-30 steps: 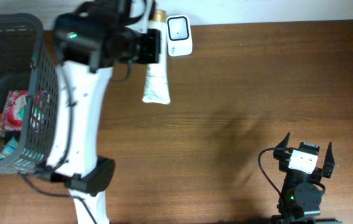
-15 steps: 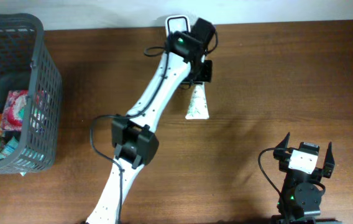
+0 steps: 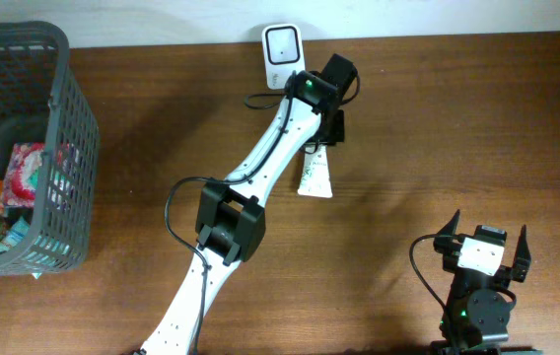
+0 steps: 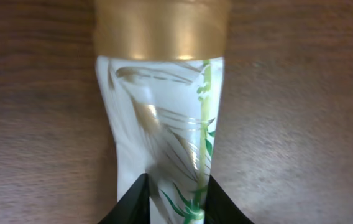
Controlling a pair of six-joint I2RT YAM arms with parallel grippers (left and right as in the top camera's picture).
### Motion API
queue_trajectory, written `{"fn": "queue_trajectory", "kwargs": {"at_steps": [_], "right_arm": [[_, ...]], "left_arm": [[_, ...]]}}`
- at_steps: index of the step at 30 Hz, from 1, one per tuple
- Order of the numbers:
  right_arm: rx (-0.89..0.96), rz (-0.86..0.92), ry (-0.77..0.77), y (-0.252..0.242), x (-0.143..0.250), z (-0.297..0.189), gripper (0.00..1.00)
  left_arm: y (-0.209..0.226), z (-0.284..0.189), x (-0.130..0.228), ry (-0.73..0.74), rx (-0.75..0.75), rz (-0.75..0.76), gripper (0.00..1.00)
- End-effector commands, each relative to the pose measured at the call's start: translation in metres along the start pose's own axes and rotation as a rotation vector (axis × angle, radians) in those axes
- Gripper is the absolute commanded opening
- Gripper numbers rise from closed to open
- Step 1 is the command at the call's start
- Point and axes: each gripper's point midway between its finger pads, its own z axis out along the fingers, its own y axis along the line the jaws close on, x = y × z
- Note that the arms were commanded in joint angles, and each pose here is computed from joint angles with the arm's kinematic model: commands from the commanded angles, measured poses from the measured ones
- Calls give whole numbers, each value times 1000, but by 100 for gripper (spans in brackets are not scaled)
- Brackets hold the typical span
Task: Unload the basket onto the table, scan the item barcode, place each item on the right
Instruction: 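Lift the tube and carry it toward the white scanner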
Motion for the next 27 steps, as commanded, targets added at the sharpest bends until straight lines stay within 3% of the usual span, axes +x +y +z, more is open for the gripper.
{"fn": "queue_trajectory", "kwargs": {"at_steps": [1,6,9,10,12,15,18,20,22,25,27], "right_arm": [[17,-1,9,-2,4,0,99],[17,-1,9,-2,4,0,99],[17,-1,9,-2,4,0,99],[17,-1,9,-2,4,0,99],[17,-1,9,-2,4,0,99],[17,-1,9,-2,4,0,99],[17,-1,9,-2,4,0,98],[17,-1,9,-2,4,0,99],[17,-1,10,-2,4,0,99],[17,-1,9,-2,4,0,99],[17,-1,9,-2,4,0,99]], "left_arm": [[-19,-8,1,27,107,-6,22],[-10,-41,-19,-47,107,47,24],[13,-42,-10,0,29,47,26],[19,-38,-2,33,8,96,30],[25,-29,12,96,-18,144,54],[12,-5,34,171,0,172,82],[0,6,38,163,8,196,86],[-4,8,41,162,3,207,84],[-1,15,43,166,-20,212,73],[5,35,51,202,-43,211,46],[4,42,54,210,-41,212,21]]}}
